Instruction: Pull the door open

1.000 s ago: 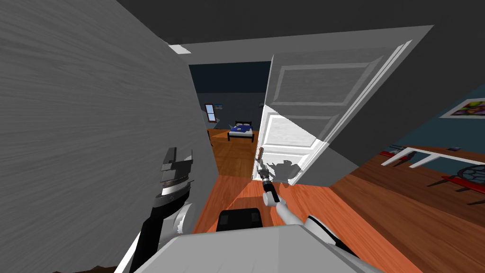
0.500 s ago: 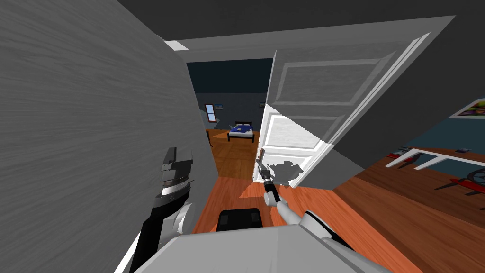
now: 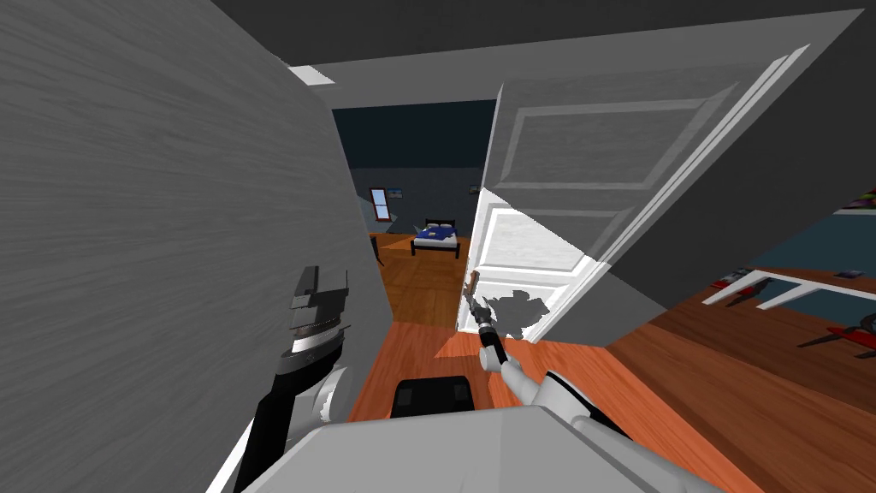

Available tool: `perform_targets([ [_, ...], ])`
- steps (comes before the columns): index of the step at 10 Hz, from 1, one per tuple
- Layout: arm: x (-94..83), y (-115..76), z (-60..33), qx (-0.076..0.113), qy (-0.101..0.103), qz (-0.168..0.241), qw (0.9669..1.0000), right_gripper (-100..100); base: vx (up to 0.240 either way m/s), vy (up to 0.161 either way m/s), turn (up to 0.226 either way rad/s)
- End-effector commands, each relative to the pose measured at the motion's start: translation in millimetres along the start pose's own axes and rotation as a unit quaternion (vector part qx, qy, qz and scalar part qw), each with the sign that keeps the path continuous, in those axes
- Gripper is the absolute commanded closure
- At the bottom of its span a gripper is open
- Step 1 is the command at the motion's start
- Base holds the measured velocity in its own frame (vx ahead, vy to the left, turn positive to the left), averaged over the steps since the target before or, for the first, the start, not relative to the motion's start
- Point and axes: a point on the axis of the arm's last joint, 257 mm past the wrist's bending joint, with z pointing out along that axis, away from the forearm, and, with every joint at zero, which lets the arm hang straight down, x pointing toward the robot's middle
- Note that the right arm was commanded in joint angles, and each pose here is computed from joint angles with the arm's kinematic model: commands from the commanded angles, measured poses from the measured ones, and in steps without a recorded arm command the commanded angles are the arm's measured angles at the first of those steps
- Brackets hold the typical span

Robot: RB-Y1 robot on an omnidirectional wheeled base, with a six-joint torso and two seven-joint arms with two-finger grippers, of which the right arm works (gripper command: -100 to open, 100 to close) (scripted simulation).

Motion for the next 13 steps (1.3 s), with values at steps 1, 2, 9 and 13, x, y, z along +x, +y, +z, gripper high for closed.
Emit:
perform_targets([
  [1, 0.0, 0.0, 0.0, 0.000, 0.000, 0.000, 1.0000, -100, 0.035, -0.006, 0.004],
  [2, -1.6, 17.9, -3.6, -0.009, 0.000, 0.002, 1.0000, -100, 0.127, 0.035, 0.103],
  [9, -4.3, 68.3, -15.9, -0.032, -0.001, 0.002, 0.9995, -100, 0.125, 0.016, 0.066],
  [13, -4.3, 92.3, -22.5, -0.042, -0.001, 0.002, 0.9991, -100, 0.130, 0.007, 0.070],
])
